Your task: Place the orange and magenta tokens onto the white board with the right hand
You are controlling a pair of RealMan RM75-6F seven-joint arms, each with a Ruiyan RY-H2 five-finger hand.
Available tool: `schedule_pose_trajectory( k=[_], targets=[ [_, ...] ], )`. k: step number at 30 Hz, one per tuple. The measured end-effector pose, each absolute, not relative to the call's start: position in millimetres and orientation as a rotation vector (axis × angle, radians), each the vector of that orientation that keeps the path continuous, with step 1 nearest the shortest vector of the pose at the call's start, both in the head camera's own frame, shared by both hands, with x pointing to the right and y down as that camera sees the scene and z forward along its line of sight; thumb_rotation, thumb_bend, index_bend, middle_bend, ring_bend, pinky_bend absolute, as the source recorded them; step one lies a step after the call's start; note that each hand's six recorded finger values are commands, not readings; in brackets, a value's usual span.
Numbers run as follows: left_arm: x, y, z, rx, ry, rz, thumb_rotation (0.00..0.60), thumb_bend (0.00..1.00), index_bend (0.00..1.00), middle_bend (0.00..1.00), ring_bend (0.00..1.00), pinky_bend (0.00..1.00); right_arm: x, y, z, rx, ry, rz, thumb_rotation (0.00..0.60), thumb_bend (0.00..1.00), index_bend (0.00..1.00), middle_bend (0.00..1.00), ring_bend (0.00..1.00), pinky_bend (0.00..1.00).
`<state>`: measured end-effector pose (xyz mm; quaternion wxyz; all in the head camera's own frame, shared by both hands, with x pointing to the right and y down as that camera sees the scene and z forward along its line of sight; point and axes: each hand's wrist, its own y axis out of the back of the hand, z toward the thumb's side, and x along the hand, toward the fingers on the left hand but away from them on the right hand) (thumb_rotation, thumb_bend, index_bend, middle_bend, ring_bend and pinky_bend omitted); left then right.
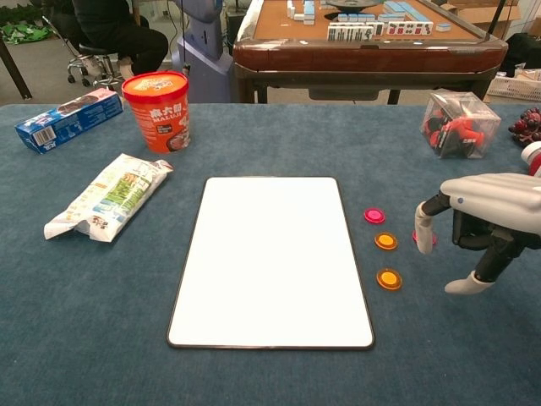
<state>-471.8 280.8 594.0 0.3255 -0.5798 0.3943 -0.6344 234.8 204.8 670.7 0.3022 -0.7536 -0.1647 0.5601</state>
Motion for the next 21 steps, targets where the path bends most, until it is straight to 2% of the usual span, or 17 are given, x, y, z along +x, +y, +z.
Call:
schedule_pose_trajectory(
  k=[21],
  targets=[
    [-475, 288, 598, -1.524, 1.045, -1.678, 0.6, 0.24, 0.2, 0.3, 0.3, 0.64, 210, 200, 697, -2.024, -0.393, 1.52, 0.6, 0.05, 0.47, 1.0, 1.0, 1.0]
  ],
)
